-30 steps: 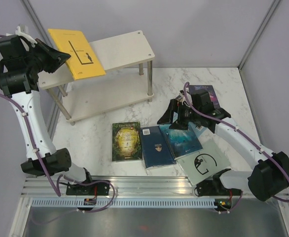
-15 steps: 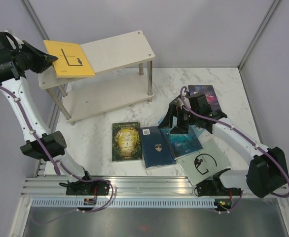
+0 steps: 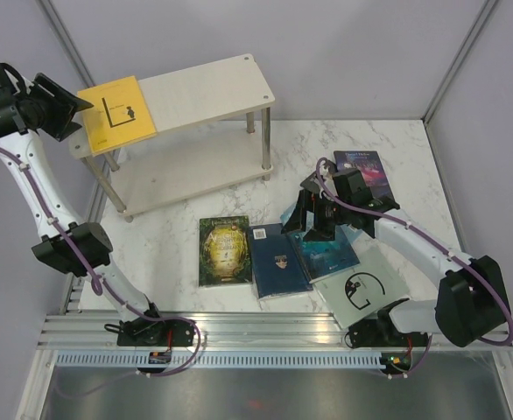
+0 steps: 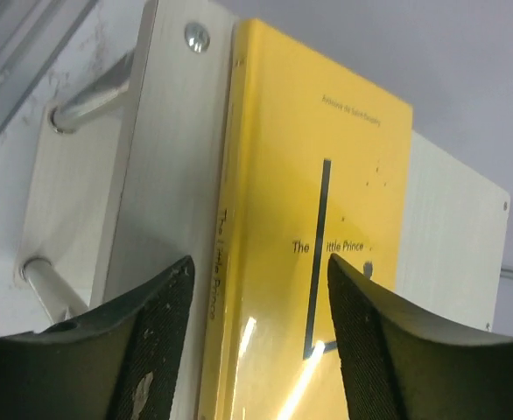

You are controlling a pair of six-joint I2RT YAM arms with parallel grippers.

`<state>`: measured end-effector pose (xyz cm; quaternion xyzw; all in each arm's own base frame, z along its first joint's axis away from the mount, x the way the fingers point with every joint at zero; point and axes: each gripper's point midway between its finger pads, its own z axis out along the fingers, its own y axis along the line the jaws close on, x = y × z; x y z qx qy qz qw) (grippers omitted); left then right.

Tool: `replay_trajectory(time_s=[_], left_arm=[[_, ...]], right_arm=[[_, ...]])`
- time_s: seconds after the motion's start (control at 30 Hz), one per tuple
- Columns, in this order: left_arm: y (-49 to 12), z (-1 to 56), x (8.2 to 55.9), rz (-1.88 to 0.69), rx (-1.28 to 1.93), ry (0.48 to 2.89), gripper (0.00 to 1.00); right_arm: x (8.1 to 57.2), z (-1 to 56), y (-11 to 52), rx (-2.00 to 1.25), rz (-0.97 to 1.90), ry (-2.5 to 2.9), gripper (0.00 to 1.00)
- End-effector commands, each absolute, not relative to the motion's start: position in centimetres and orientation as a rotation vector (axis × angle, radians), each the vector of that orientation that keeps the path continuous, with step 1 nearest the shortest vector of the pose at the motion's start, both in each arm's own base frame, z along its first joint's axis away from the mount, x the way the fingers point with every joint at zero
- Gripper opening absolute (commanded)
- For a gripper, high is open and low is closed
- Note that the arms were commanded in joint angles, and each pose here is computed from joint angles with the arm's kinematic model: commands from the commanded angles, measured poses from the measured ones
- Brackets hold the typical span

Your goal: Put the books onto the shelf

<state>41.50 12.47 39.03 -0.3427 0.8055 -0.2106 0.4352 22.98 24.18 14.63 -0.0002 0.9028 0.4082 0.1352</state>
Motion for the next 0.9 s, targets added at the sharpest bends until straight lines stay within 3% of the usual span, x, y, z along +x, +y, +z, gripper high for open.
replay_trajectory(time_s=[0.0,0.33,0.4,0.53,0.63,0.87], left_arm=[[14.5,39.3,40.8,-0.392,-0.843,1.998,0.68],[16.6,43.5,36.0,-0.132,-0.921,1.873,0.77],[13.9,45.4,34.8,-0.189,-0.868,1.844,0.71],[5.6,46.6,32.8,-0.133,-0.628,1.913,0.71],[1.0,45.0,30.7,-0.177,-0.529,1.989,0.71],[-7.4,33.4,24.6,-0.474,-0.411,2.280,0.71]], right_arm=[[22.2,14.2,24.1,-0.047,1.190,2.624,0.98],[21.5,13.7,23.5,-0.065,1.160,2.645,0.98],[21.5,13.6,23.5,-0.070,1.153,2.647,0.98],[21.6,12.9,23.3,-0.062,1.128,2.661,0.98],[21.7,12.8,23.3,-0.062,1.125,2.664,0.98],[22.0,13.1,23.0,-0.053,1.081,2.640,0.98]])
